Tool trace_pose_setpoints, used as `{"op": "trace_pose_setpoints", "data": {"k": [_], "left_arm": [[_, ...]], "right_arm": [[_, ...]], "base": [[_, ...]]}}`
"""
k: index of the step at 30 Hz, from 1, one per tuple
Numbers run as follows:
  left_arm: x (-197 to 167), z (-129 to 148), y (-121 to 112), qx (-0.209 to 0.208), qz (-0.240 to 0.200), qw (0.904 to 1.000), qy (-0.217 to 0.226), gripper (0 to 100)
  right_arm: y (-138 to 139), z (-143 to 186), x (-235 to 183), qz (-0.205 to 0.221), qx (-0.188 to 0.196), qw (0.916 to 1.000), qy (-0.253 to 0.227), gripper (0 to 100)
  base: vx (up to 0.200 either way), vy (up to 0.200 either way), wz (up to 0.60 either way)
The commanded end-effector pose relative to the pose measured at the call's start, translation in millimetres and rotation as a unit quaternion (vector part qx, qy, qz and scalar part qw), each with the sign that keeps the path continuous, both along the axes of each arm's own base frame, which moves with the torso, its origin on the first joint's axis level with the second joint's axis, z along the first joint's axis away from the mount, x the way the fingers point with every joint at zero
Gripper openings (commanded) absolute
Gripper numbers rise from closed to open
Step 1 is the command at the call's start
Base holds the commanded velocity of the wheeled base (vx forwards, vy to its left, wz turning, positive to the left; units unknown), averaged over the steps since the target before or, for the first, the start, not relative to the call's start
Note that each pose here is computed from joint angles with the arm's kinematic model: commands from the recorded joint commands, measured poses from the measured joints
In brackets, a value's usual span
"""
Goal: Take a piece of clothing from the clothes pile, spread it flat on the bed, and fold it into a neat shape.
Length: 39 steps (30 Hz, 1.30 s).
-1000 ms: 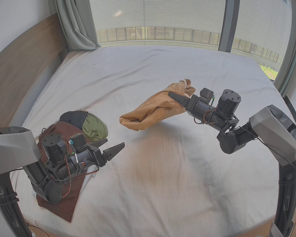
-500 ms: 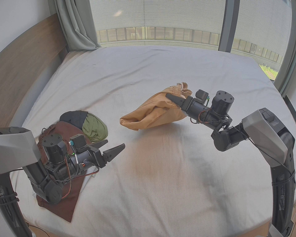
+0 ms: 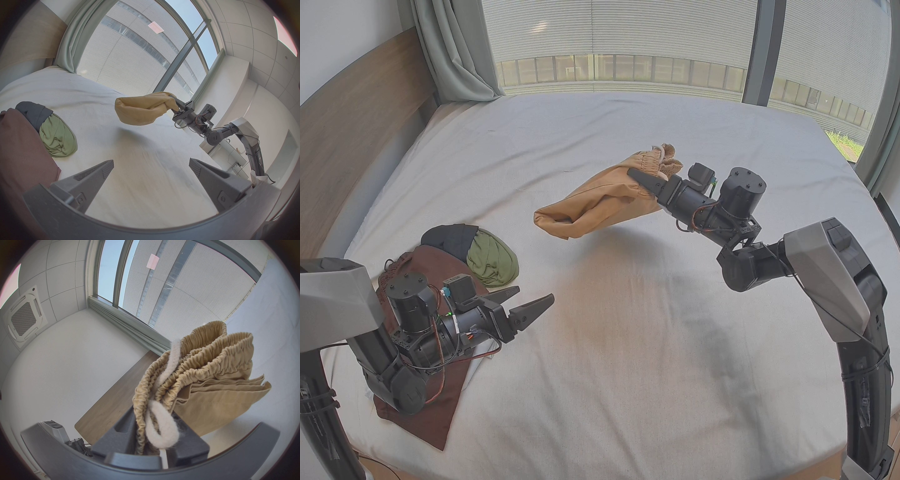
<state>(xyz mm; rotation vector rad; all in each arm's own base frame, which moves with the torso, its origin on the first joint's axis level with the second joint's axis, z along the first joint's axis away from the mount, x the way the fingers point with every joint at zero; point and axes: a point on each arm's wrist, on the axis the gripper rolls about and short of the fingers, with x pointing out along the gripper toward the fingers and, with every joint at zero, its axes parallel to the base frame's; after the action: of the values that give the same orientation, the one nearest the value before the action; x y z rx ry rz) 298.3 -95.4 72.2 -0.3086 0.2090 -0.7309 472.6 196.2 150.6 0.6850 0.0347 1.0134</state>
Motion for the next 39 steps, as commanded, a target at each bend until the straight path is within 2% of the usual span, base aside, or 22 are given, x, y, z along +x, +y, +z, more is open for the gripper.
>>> {"op": "trace_pose_setpoints", "data": {"k": [1, 5, 9, 20, 31, 39], "left_arm": [[0.1, -1.5, 0.1, 0.000, 0.000, 1.0000, 0.003, 100], [0.0, -0.5, 0.6, 0.000, 0.001, 1.0000, 0.002, 100], [-0.4, -0.8, 0.3, 0.000, 0.000, 1.0000, 0.002, 100], [-1.0, 1.6, 0.4, -0.001, -0.001, 1.0000, -0.001, 100], [-1.0, 1.6, 0.4, -0.001, -0.001, 1.0000, -0.001, 100], [-0.7, 1.9, 0.3, -0.001, -0.001, 1.0000, -0.002, 100]], "right_arm": [[5.6, -45.7, 7.7, -0.014, -0.009, 0.9992, 0.035, 0], [-2.8, -87.0, 5.9, -0.024, -0.028, 0.9972, 0.066, 0], [-15.8, -108.8, -4.5, -0.035, -0.048, 0.9944, 0.088, 0], [-36.8, -133.8, -33.1, -0.046, -0.058, 0.9907, 0.115, 0], [-35.1, -172.6, -43.1, -0.043, -0.066, 0.9880, 0.133, 0], [-34.8, -177.2, -44.4, -0.043, -0.065, 0.9882, 0.132, 0]], "base": [[0.000, 0.000, 0.00], [0.000, 0.000, 0.00], [0.000, 0.000, 0.00], [0.000, 0.000, 0.00], [0.000, 0.000, 0.00], [0.000, 0.000, 0.00]]}}
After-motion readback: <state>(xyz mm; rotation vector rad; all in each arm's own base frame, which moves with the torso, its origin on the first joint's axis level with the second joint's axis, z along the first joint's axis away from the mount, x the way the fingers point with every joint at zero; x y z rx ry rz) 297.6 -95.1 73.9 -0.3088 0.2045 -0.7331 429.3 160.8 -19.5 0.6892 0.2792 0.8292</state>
